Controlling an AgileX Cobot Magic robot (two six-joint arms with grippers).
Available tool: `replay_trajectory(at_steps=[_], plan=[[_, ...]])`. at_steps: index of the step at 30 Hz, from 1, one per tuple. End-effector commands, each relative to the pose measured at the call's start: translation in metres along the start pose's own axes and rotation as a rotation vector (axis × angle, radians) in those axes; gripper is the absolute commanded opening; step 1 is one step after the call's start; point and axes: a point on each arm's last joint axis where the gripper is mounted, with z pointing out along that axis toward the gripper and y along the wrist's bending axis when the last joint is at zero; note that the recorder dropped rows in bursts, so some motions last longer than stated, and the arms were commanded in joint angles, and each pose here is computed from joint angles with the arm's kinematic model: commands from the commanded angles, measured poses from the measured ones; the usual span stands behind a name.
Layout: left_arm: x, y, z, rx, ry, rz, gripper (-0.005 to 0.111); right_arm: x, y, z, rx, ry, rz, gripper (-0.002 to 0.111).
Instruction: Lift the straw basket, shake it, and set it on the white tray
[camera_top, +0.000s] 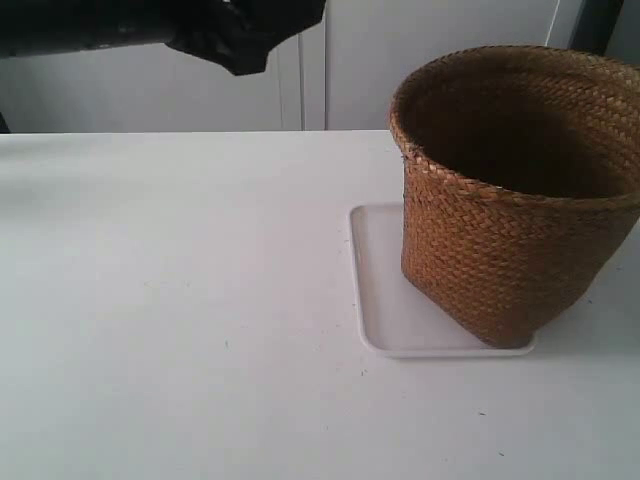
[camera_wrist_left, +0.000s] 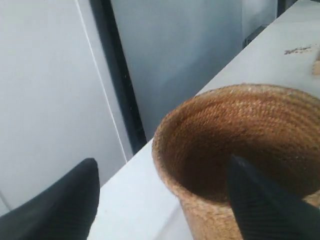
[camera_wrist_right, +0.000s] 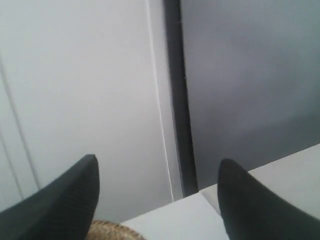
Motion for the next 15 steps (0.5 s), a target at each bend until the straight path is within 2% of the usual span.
replay_trajectory(at_steps=[1, 5, 9, 15], plan=[[-0.023, -0.03, -0.039, 0.156, -0.163, 0.069, 0.074, -0.009, -0.035, -0.036, 0.129, -0.125, 0.186, 0.059], [-0.029, -0.051, -0.07, 0.246, -0.248, 0.132, 0.074, -0.01, -0.059, -0.069, 0.154, -0.196, 0.262, 0.054], [-0.023, -0.063, -0.095, 0.233, -0.254, 0.139, 0.074, -0.004, -0.075, -0.095, 0.139, -0.207, 0.373, 0.048], [-0.005, -0.078, -0.129, 0.181, -0.238, 0.13, 0.074, 0.014, -0.09, -0.122, 0.057, -0.223, 0.43, 0.039]])
